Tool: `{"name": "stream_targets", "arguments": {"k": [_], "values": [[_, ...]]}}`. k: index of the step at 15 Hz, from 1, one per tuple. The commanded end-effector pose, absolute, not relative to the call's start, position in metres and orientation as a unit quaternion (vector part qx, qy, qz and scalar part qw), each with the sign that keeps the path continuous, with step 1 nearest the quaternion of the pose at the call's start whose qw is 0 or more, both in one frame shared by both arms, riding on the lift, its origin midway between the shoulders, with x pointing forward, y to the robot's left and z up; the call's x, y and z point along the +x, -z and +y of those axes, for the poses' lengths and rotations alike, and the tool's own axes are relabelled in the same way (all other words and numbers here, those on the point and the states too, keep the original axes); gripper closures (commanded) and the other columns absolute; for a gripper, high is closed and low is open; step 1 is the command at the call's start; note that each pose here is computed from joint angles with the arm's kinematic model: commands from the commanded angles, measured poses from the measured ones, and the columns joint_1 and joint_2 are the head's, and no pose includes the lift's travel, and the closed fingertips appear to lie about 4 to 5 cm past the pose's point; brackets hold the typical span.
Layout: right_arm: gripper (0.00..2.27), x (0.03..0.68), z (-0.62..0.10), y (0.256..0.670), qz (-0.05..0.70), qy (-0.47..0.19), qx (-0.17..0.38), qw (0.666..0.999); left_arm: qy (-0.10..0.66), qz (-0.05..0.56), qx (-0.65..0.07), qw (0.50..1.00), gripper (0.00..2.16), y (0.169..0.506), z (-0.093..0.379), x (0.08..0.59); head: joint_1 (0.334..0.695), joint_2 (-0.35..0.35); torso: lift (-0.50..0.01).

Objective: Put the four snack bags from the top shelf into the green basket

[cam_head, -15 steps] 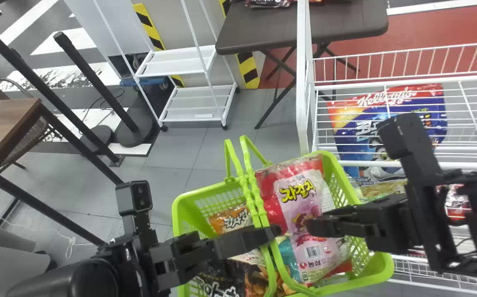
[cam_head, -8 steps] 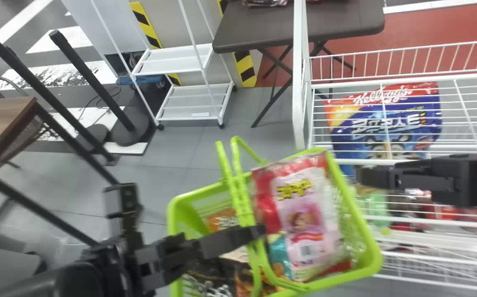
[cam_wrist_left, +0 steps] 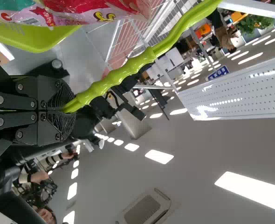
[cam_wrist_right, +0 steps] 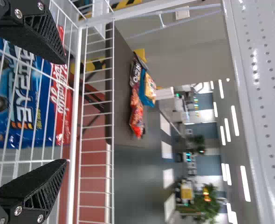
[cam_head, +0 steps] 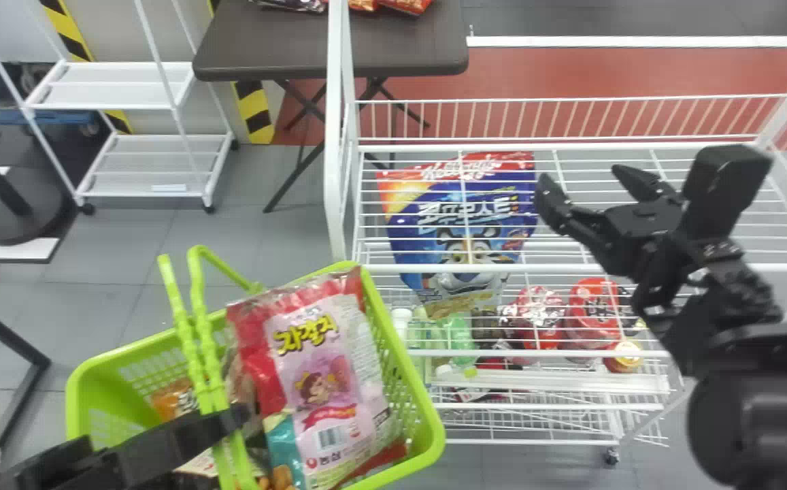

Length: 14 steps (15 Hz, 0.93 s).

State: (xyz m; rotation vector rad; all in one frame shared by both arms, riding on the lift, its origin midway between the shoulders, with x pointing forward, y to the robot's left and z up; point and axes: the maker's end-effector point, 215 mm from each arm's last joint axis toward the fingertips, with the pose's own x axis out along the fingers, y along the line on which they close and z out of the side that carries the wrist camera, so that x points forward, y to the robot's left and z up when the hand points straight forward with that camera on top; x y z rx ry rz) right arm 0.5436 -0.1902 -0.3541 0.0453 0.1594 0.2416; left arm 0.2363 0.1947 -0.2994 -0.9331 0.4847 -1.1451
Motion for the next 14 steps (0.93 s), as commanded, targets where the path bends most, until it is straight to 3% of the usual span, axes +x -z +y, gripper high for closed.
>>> {"name": "stream_targets", "arguments": {"k": [1,5,14], "values": [[0.06,0.532,-0.192,0.373,0.085,-0.116,0.017,0.989,0.518,0.217,-0.424,0.711,2.15,0.298,0.197,0.23,0.695,0.007,-0.003],[0.08,0.509,-0.198,0.393,0.09,-0.091,0.007,0.992,0.524,0.218,-0.422,0.707,2.15,0.295,0.193,0.225,0.695,-0.001,-0.003],[0.09,0.466,-0.194,0.393,0.069,-0.071,0.017,0.995,0.529,0.221,-0.42,0.703,2.15,0.292,0.193,0.22,0.695,-0.011,-0.003]]}}
